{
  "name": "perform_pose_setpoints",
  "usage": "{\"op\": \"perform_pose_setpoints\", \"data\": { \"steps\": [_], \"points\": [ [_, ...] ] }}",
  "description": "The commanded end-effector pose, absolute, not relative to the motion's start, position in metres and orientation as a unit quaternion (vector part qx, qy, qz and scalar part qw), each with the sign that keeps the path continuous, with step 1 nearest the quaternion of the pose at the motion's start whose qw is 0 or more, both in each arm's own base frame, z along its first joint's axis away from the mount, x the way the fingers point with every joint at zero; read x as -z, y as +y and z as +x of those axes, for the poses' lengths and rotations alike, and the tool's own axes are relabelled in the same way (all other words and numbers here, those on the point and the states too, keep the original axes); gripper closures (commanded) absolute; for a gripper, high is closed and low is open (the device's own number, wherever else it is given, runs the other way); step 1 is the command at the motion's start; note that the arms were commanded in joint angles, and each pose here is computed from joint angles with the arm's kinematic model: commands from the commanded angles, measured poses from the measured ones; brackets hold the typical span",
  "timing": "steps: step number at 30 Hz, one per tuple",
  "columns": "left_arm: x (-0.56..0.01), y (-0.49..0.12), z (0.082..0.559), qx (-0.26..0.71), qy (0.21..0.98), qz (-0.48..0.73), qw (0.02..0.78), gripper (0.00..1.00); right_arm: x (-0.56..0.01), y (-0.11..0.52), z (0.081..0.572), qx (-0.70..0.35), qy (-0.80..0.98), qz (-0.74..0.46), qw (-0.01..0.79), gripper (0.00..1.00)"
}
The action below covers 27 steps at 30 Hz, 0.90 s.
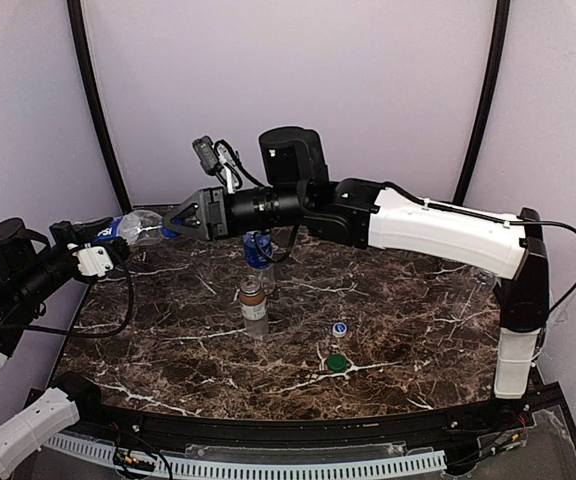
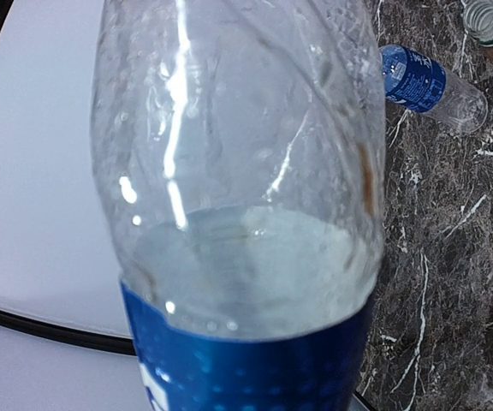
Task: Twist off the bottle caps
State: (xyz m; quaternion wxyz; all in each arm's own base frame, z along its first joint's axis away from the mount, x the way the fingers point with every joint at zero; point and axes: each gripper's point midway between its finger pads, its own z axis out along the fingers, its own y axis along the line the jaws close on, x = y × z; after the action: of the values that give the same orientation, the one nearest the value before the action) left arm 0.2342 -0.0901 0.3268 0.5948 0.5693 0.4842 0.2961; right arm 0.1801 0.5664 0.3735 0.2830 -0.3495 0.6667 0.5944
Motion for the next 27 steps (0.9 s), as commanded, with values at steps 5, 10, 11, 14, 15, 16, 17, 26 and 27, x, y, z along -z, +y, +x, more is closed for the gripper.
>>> {"op": "perform_pose_setpoints", "data": {
  "steps": [5,10,11,14,15,16,17,26,27],
  "points": [
    [-0.328,-0.091,0.237,-0.300,0.481,0.566,0.599,0.76,-0.369,0.569,0.179,-0.586,0.672,-0.354,0.283,0.60],
    [-0.329,-0.091,0.237,-0.300,0.480,0.565,0.600,0.76,-0.365,0.571,0.180,-0.583,0.676,-0.354,0.281,0.64],
    [-0.329,-0.091,0.237,-0.300,0.479,0.565,0.600,0.76,-0.365,0.571,0.181,-0.583,0.675,-0.355,0.281,0.67],
    [-0.330,-0.091,0.237,-0.300,0.478,0.566,0.601,0.76,-0.368,0.572,0.180,-0.584,0.672,-0.357,0.283,0.75],
    [-0.330,-0.092,0.237,-0.300,0.477,0.566,0.601,0.76,-0.369,0.571,0.180,-0.585,0.670,-0.358,0.284,0.78],
    [-0.329,-0.092,0.237,-0.299,0.477,0.567,0.601,0.76,-0.371,0.571,0.179,-0.586,0.667,-0.361,0.285,0.83],
    [-0.329,-0.093,0.236,-0.297,0.476,0.568,0.602,0.76,-0.373,0.571,0.179,-0.587,0.664,-0.363,0.287,0.88],
    [-0.308,-0.108,0.216,-0.229,0.474,0.617,0.585,0.76,-0.386,0.573,0.135,-0.498,0.554,-0.520,0.418,1.00],
    [-0.302,-0.109,0.211,-0.216,0.480,0.626,0.575,0.76,-0.389,0.571,0.123,-0.459,0.518,-0.558,0.458,1.00]
  ]
}}
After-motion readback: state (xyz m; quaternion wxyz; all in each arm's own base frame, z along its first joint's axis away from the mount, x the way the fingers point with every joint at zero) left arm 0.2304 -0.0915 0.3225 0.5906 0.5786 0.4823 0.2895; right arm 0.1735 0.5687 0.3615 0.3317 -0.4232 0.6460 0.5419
